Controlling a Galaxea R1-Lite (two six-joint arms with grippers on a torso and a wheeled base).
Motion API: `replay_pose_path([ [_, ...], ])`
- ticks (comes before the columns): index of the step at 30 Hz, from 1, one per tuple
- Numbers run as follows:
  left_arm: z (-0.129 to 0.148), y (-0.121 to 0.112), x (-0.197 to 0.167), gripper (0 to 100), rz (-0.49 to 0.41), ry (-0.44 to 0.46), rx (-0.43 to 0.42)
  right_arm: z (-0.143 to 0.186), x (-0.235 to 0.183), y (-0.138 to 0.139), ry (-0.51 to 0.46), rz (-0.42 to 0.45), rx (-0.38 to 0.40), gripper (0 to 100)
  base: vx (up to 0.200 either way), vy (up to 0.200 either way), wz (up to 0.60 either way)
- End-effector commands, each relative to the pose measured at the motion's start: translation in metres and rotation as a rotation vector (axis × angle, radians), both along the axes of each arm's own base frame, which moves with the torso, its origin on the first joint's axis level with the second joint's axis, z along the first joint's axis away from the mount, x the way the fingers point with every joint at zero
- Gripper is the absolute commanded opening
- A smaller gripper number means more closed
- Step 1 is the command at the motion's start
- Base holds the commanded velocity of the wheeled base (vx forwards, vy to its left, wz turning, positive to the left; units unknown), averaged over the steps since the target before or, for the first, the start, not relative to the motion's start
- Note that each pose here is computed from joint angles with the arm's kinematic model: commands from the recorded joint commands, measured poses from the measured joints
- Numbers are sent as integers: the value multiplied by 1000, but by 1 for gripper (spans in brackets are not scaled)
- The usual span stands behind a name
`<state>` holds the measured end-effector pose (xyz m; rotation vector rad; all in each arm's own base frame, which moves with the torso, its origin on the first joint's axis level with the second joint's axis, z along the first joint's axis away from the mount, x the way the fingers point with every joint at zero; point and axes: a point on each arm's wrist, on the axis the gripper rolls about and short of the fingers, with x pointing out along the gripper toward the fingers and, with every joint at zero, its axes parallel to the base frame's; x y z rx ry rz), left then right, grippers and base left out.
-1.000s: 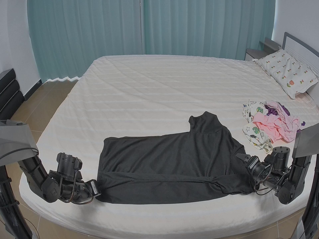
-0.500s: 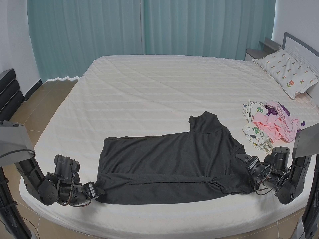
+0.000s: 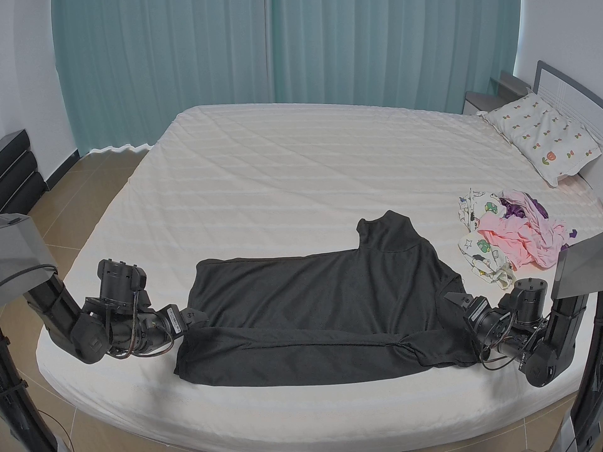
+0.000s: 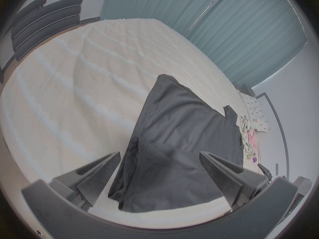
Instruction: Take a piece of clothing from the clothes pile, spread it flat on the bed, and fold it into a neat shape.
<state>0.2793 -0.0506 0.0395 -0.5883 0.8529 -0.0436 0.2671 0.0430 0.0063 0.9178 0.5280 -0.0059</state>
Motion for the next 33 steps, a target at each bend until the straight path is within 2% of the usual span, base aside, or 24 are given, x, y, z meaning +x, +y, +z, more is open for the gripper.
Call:
replay_pose_path([
  [1, -17, -6, 18, 100, -29, 26, -12, -1, -1, 0, 5, 0, -1, 100, 0, 0, 0],
  [4, -19, -8, 18, 100, -83, 38, -60, -1, -2, 3, 8, 15, 0, 100, 0, 0, 0],
  [7, -21, -7, 19, 100, -95, 30, -79, -3, -4, 5, 19, 27, -1, 100, 0, 0, 0],
  [15, -28, -2, 25, 100, -94, -21, -60, -5, -3, 8, 22, 36, 0, 100, 0, 0, 0],
  [23, -35, 4, 26, 100, -114, -18, -31, -7, -2, 10, 26, 42, -1, 100, 0, 0, 0],
  [33, -37, 1, 30, 100, -146, -15, -59, -9, -2, 11, 32, 48, -2, 100, 0, 0, 0],
])
